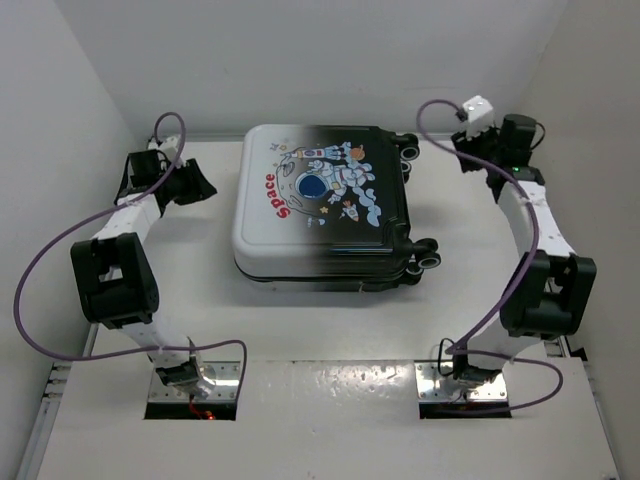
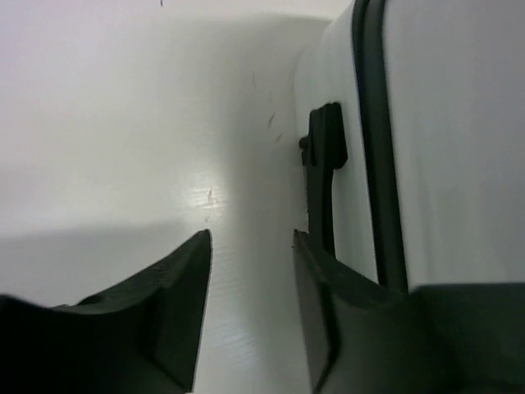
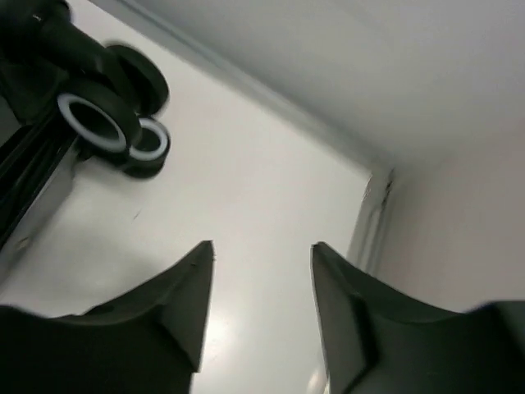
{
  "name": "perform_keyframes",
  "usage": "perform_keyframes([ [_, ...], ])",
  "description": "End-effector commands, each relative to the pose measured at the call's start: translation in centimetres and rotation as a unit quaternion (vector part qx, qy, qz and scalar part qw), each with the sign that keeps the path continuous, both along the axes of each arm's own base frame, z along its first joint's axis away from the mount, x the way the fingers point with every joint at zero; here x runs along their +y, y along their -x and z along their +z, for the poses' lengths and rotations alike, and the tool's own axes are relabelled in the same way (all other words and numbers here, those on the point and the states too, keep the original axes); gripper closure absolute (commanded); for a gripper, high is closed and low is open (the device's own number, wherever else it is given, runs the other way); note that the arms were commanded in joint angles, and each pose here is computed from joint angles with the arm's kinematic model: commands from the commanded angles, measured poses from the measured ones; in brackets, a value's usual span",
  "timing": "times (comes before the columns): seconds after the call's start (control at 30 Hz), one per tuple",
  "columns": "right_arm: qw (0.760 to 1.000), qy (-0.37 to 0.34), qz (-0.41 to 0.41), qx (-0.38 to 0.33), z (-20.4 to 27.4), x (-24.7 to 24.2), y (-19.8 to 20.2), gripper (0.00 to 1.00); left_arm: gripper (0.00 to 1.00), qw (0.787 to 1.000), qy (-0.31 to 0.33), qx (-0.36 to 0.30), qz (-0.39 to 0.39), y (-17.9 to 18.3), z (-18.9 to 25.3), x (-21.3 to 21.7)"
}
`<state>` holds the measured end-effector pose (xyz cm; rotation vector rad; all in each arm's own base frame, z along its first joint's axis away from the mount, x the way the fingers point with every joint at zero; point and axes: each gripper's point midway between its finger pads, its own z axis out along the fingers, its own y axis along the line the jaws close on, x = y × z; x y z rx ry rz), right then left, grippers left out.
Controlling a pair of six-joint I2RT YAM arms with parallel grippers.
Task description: Pack the luggage
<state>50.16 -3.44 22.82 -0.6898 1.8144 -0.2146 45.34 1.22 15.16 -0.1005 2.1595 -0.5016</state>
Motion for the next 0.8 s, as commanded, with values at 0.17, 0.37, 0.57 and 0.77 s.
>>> perform_keyframes([
  [0.17, 0.87, -0.338, -0.175, 0.313, -7.1, 0.5, 11.4, 0.54, 0.52, 0.997, 0.024, 0.065, -0.035, 3.5, -4.4, -3.4],
  [0.37, 0.765, -0.449, -0.218, 0.406, -10.1, 2.9, 16.5, 0.54, 0.46, 0.994, 0.032, 0.081, -0.064, 5.0, -5.3, -6.0],
  [0.57, 0.701, -0.504, -0.24, 0.444, -12.3, 4.9, 18.4, 0.52, 0.46, 0.99, 0.047, 0.103, -0.079, 5.4, -7.0, -7.3],
  [0.77, 0.649, -0.521, -0.251, 0.494, -15.3, 6.8, 21.3, 0.52, 0.49, 0.988, 0.055, 0.129, -0.06, 4.3, -8.8, -7.0],
])
